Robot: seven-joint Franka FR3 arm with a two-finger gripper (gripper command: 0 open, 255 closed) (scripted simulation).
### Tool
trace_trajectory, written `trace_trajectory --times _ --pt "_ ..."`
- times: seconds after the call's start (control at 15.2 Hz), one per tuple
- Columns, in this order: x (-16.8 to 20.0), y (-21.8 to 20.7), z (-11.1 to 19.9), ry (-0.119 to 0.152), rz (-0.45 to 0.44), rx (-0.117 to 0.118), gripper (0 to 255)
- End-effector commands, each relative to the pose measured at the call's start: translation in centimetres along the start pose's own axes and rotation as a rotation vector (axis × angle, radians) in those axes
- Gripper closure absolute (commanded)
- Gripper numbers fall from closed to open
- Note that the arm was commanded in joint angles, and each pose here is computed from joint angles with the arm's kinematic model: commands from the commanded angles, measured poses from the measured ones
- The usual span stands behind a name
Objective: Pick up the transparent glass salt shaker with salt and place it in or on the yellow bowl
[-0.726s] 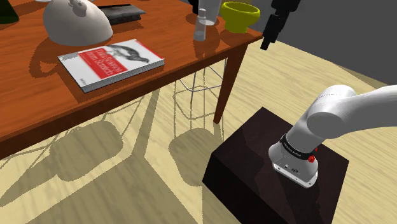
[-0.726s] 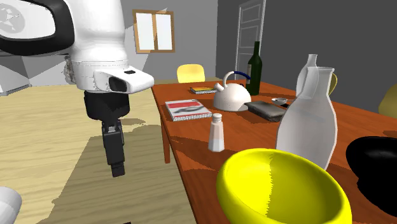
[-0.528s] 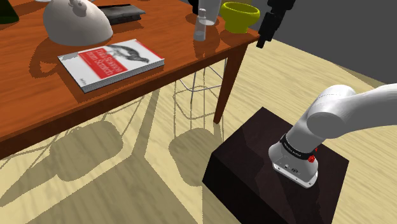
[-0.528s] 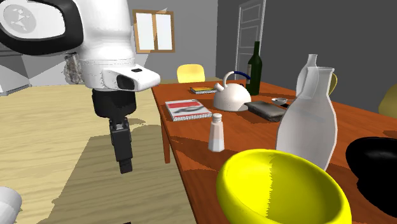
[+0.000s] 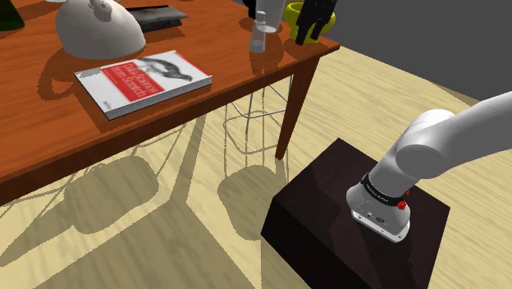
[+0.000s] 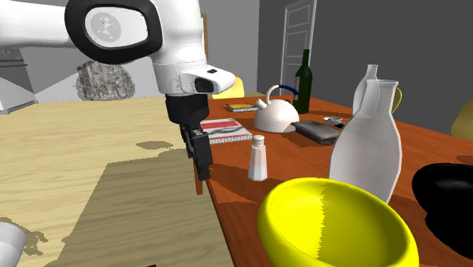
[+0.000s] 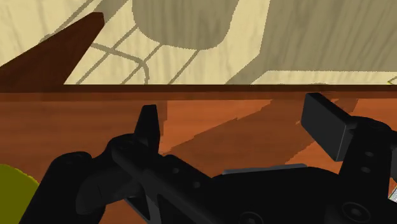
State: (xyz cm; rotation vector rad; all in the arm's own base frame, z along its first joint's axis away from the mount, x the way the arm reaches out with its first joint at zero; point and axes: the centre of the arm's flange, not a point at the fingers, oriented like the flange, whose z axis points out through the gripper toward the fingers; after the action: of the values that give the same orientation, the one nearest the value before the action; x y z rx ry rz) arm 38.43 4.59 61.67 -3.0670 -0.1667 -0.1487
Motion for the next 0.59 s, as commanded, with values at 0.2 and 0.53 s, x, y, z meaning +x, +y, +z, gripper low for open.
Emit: trace_trajectory --times 0.2,0.53 --pt "5.4 -0.4 -0.6 0.071 0.025 0.024 0" --pt "10.7 -0.9 -1.6 0.14 0.049 0.047 0"
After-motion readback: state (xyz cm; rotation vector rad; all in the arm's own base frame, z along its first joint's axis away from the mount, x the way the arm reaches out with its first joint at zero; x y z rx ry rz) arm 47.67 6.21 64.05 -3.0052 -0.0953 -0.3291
